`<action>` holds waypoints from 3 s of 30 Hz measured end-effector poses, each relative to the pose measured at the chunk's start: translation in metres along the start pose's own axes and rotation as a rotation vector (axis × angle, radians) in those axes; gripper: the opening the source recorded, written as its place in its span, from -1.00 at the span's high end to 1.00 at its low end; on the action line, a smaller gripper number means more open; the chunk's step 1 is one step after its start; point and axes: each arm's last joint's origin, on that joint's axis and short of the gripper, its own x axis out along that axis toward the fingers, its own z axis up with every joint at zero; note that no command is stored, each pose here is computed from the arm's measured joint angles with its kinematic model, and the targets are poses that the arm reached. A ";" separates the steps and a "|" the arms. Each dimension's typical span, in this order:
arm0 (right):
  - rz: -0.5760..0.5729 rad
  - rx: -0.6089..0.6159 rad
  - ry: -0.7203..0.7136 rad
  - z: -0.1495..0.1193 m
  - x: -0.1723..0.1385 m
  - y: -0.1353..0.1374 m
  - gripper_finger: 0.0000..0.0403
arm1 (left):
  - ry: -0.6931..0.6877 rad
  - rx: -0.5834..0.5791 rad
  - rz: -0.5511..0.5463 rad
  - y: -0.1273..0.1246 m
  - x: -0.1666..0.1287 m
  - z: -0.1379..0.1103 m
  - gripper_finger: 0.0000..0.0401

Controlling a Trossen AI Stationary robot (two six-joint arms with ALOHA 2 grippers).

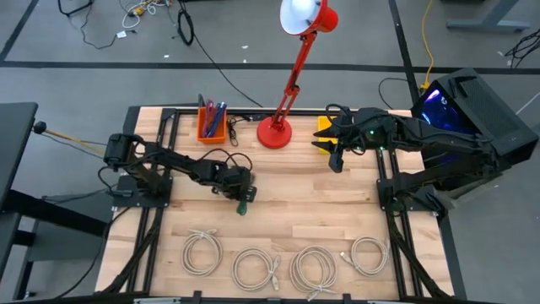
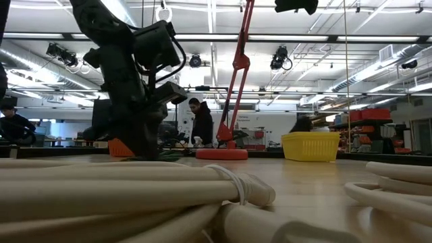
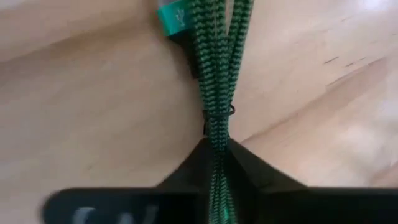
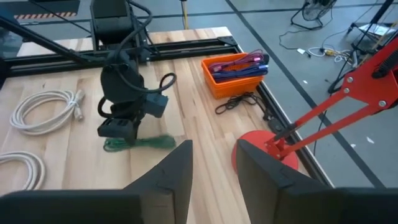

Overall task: Pick & Place USB Port
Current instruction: Put the green and black charger cable into the orange bin

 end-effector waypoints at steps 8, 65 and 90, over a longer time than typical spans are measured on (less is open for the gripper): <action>-0.023 0.017 -0.004 0.000 0.000 -0.001 0.39 | -0.013 0.032 -0.042 -0.002 -0.001 0.006 0.93; 0.000 0.251 -0.187 0.020 0.015 0.009 0.39 | -0.783 0.244 0.325 0.135 -0.198 0.096 0.93; 0.015 0.282 -0.182 0.021 0.024 0.011 0.39 | -0.673 0.224 0.234 0.153 -0.146 0.141 0.70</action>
